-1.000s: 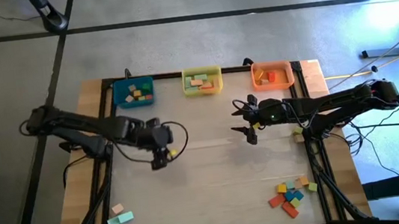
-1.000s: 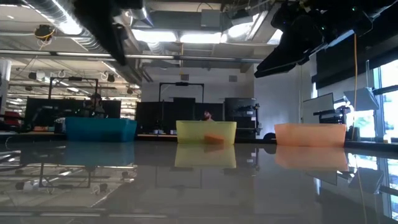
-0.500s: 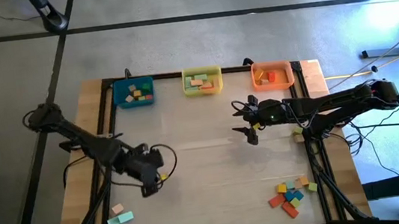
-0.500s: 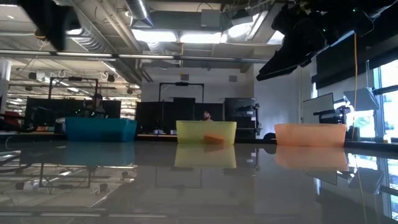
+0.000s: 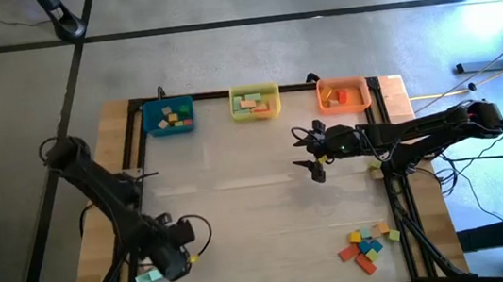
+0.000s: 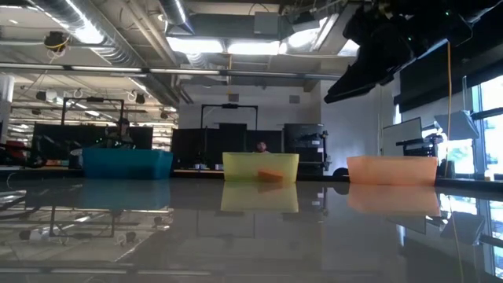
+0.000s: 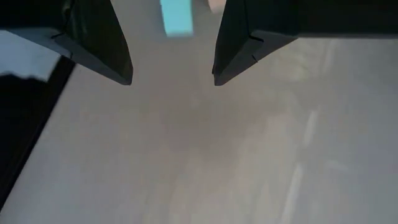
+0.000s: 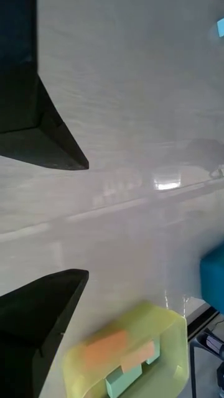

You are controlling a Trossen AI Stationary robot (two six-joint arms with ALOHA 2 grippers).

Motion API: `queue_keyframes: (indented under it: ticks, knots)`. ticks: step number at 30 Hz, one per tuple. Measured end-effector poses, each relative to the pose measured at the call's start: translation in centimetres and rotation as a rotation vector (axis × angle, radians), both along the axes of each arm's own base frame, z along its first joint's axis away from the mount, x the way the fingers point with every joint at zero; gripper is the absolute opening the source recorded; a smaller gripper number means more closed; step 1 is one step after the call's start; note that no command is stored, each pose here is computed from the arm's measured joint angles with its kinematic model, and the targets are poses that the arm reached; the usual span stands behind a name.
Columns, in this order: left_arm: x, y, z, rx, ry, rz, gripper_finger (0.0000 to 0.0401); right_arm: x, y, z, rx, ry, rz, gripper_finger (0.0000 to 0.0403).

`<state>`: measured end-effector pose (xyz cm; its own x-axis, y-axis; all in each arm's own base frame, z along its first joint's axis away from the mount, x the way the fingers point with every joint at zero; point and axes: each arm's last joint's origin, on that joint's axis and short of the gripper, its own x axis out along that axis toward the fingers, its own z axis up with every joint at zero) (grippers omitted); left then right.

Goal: Sort blocks by size
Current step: Put the light blue triangle block into the orange bin

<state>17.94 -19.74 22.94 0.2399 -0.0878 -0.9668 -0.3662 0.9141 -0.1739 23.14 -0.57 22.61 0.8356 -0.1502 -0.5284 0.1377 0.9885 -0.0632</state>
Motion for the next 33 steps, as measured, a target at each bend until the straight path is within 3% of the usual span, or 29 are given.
queue_keyframes:
  ticks: [7,16,33]
  knots:
    - [-1.8,-3.0,-1.7,-0.073,0.122,0.022,0.0211,0.0,0.0,0.0,-0.014,0.009,0.009,0.0273]
    - [-3.3,-5.4,-4.4,-0.046,0.248,-0.036,0.0211,0.0,0.0,-0.1,-0.024,0.011,0.015,0.0273]
    - [-4.6,-6.3,-6.9,0.019,0.343,-0.066,0.0211,-0.1,0.0,-0.1,-0.024,0.014,0.015,0.0273]
